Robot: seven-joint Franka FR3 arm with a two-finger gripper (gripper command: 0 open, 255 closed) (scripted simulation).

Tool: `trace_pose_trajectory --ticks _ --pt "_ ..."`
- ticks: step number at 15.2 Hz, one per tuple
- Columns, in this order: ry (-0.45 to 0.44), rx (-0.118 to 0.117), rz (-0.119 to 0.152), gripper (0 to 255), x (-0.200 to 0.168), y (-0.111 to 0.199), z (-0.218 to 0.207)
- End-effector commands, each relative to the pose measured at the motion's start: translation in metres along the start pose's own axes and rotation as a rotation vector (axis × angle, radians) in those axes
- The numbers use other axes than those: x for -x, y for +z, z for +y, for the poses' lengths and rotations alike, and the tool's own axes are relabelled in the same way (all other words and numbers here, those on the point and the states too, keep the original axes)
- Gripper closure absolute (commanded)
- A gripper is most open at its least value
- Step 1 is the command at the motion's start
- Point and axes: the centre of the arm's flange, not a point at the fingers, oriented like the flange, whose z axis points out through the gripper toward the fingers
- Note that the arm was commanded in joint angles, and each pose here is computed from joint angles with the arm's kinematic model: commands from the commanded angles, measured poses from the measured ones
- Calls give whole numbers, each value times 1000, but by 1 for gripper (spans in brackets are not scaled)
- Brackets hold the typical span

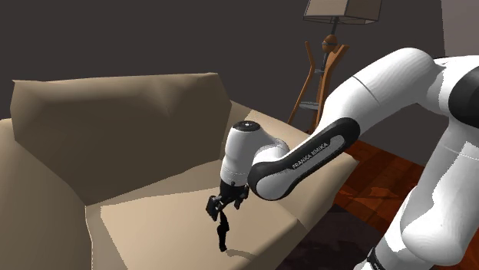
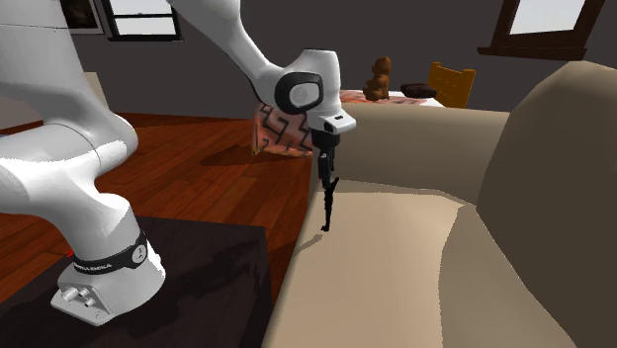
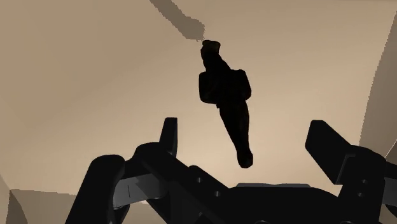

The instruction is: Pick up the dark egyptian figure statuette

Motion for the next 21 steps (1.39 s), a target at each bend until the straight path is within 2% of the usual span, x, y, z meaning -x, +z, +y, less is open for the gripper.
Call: trace_pose_trajectory --ticks 1,5,8,9,18,21 --pt "1 0 3 0 1 12 -1" --pt "1 0 3 0 3 33 0" --pt "1 0 3 0 3 36 0" --pt "1 0 3 255 3 36 0" --pt "1 0 3 255 3 36 0" --pt "1 0 3 255 1 20 -1"
